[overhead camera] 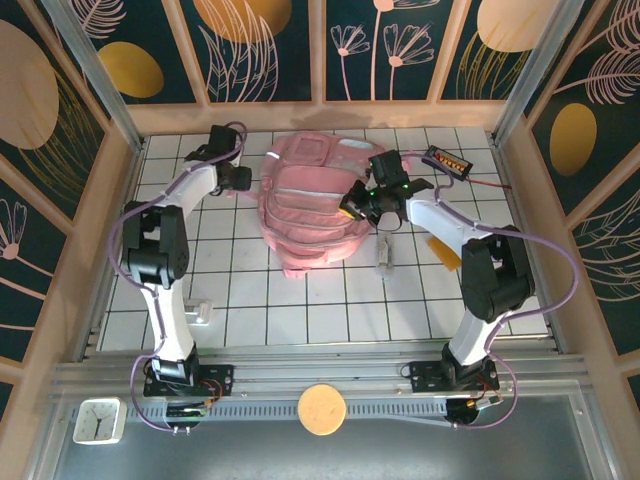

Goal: Pack the student bag

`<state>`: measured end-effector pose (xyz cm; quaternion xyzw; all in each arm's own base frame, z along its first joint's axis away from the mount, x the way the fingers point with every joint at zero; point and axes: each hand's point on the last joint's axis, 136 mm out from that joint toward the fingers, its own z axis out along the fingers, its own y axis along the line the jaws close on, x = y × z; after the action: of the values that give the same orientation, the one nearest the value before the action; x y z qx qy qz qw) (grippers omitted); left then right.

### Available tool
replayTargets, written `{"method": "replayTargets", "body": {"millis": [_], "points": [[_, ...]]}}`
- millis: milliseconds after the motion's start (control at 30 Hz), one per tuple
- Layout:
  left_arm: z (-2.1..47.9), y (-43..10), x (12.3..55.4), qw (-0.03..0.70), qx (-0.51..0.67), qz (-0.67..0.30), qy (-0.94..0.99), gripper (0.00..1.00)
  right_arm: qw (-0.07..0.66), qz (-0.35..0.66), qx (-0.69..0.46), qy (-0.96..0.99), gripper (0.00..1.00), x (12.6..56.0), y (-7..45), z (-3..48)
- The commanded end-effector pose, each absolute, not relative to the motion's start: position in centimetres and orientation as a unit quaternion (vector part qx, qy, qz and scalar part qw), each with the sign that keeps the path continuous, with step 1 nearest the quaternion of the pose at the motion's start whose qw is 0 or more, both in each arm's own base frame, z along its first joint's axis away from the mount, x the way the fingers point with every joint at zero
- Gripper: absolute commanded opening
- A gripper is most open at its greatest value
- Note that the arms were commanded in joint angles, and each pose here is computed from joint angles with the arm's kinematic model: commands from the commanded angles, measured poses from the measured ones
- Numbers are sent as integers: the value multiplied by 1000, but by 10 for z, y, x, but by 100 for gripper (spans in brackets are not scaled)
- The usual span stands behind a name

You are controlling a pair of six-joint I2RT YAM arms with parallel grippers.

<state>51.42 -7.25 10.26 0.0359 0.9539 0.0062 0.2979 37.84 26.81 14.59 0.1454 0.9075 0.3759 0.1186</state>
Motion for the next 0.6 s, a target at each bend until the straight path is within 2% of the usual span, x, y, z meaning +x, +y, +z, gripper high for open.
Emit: {"method": "replayTargets", "body": {"millis": [0,33,67,167,300,433,567], "points": [[184,-98,500,409,69,-55,908,84,133,429,111,886,0,393,286,175],[193,-108,490,426,99,-75,896,95,132,443,111,880,0,395,289,180],[216,-122,477,457,139,-86,874,99,129,457,112,873,0,396,292,184],[230,-167,443,477,263,-87,834,99,129,487,110,857,0,399,299,199],[208,-214,415,471,374,-83,794,99,128,510,105,844,0,401,305,215],[197,-233,407,474,427,-66,767,99,129,527,98,834,0,402,309,231],[198,-242,419,473,445,-48,759,99,133,536,93,828,0,400,311,245]]}}
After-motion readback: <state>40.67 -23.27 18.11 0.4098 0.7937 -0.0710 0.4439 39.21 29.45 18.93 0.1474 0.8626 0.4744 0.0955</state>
